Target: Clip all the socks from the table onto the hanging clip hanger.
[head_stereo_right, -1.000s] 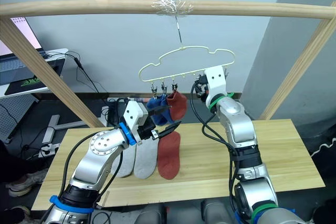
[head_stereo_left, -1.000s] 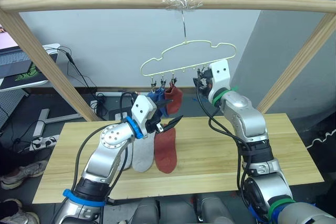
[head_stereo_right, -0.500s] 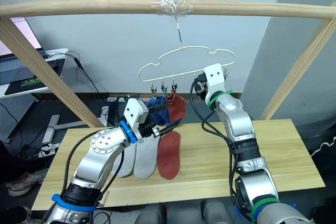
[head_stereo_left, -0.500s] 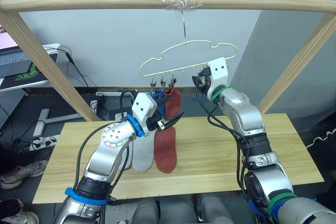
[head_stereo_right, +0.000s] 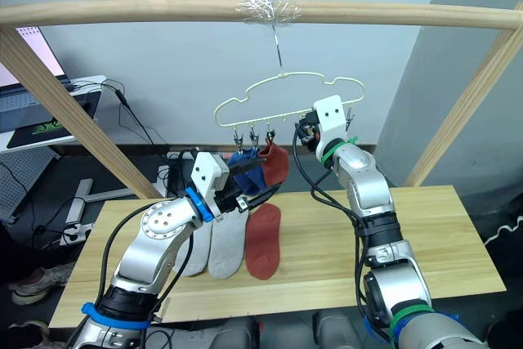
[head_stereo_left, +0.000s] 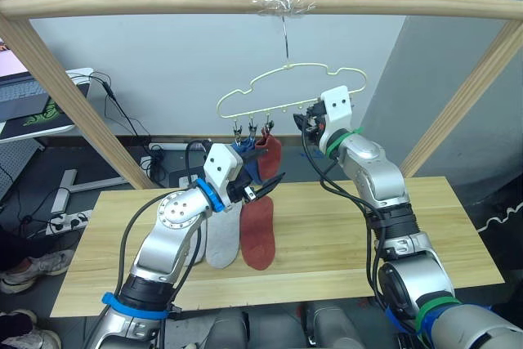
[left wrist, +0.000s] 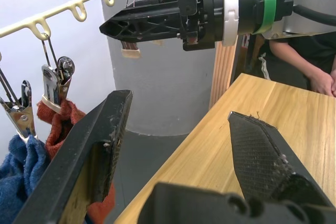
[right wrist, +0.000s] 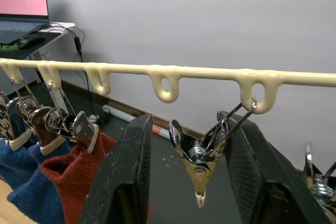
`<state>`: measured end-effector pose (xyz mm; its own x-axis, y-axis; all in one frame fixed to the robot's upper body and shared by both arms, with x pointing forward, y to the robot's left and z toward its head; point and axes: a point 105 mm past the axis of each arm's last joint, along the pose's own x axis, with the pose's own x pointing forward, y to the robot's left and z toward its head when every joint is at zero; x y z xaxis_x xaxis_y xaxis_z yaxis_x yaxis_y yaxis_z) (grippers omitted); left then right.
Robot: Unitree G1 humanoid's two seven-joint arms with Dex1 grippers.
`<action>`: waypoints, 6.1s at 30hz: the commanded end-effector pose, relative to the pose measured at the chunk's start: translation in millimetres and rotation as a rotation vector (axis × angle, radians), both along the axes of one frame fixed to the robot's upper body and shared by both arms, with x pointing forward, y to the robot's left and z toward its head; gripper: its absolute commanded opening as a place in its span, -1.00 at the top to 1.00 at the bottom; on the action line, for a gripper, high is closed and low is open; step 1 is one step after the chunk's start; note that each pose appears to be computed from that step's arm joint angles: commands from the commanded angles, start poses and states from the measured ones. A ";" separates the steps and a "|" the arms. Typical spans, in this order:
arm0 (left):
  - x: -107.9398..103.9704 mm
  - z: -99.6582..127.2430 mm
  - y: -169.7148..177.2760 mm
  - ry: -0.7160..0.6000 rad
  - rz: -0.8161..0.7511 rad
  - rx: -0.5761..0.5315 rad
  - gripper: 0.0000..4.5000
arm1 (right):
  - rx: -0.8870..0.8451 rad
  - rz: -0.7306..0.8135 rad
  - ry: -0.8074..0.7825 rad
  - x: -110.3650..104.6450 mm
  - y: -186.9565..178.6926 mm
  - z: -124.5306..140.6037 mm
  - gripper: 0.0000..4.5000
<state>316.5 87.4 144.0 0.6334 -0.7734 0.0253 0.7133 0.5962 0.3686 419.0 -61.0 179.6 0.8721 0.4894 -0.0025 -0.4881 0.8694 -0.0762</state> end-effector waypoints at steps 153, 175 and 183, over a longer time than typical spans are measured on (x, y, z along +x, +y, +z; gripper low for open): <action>57.1 -40.5 -53.7 -0.182 0.350 -0.037 0.98 | 0.111 0.033 -0.028 -13.4 -2.1 21.7 1.00; 66.7 -40.3 -58.0 -0.131 0.381 -0.069 0.98 | 0.136 0.043 0.004 -15.4 -0.9 20.2 1.00; 67.2 -35.2 -59.4 -0.138 0.384 -0.088 0.98 | 0.140 0.055 0.016 -15.9 1.6 18.6 1.00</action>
